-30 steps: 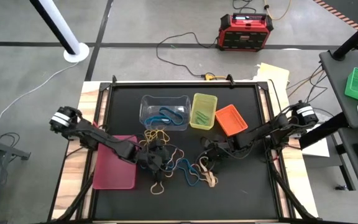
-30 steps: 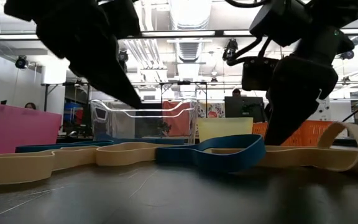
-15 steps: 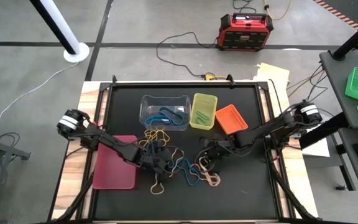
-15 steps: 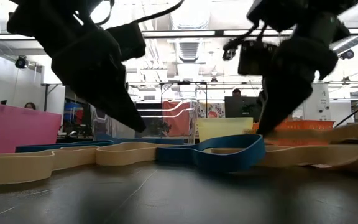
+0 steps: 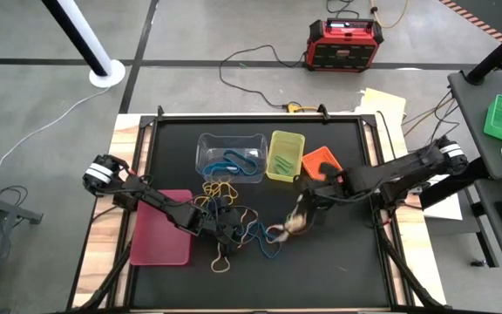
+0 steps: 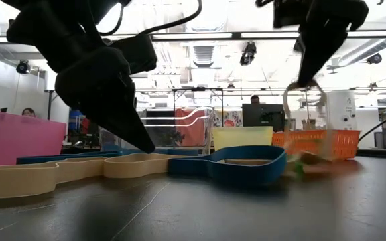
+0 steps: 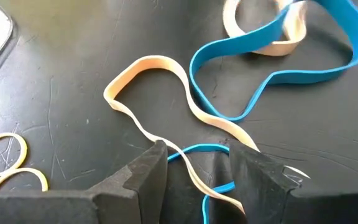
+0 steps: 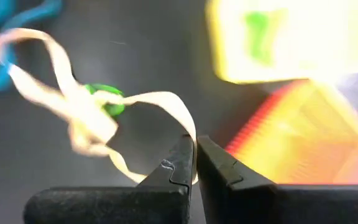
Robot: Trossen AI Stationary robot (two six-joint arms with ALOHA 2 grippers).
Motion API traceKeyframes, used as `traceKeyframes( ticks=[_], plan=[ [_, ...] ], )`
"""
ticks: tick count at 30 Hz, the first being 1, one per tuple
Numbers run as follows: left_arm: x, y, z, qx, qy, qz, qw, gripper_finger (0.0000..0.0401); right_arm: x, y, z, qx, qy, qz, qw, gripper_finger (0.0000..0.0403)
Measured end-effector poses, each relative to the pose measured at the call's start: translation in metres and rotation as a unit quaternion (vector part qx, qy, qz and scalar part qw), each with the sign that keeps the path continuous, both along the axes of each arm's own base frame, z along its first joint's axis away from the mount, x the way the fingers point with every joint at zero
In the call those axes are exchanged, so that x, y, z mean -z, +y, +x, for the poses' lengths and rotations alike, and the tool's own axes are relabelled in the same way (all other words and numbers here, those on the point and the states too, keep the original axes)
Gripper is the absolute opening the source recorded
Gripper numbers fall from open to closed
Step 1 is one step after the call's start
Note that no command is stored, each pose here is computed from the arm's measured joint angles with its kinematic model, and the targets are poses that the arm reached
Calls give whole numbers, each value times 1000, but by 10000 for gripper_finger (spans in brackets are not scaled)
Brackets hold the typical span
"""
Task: Sort rubber bands into baskets
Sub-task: Put the orange rubber band into the orange bin
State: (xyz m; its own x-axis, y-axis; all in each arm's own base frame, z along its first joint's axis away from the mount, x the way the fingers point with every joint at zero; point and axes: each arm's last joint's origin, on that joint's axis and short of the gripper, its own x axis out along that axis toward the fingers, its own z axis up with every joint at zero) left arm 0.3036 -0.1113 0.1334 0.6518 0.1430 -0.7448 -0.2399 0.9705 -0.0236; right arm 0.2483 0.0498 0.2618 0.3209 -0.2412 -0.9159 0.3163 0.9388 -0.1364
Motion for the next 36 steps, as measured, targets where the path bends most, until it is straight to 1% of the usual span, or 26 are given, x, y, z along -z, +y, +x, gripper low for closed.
traceKeyframes(
  ticks=[3,5,8,14,20,26,28,30,33,36],
  plan=[
    [0,1,0,-4,0,6,1000,158,-22,-7,-13,37,26,-56,997,9],
    [0,1,0,-8,0,9,1000,158,-32,-13,-20,61,34,-83,994,9],
    [0,1,0,-8,0,9,1000,158,-36,-23,-27,82,48,-101,990,9],
    [-2,0,1,-10,-5,6,1000,158,-41,-41,-33,112,47,-149,981,9],
    [-17,-3,7,7,-23,12,1000,158,-33,-61,-33,125,71,-180,973,9],
    [-38,-6,7,32,-24,28,999,158,-5,-80,-31,132,79,-188,970,15],
    [-45,-7,4,38,-30,29,998,158,3,-85,-31,135,86,-159,974,31],
    [-52,-8,1,42,-36,28,998,158,8,-89,-33,146,93,-130,976,56],
    [-63,-8,-6,47,-44,25,998,158,12,-93,-38,154,100,-118,976,106],
    [-73,-10,-13,48,-54,30,997,158,7,-91,-39,152,82,-109,979,154]
  ],
)
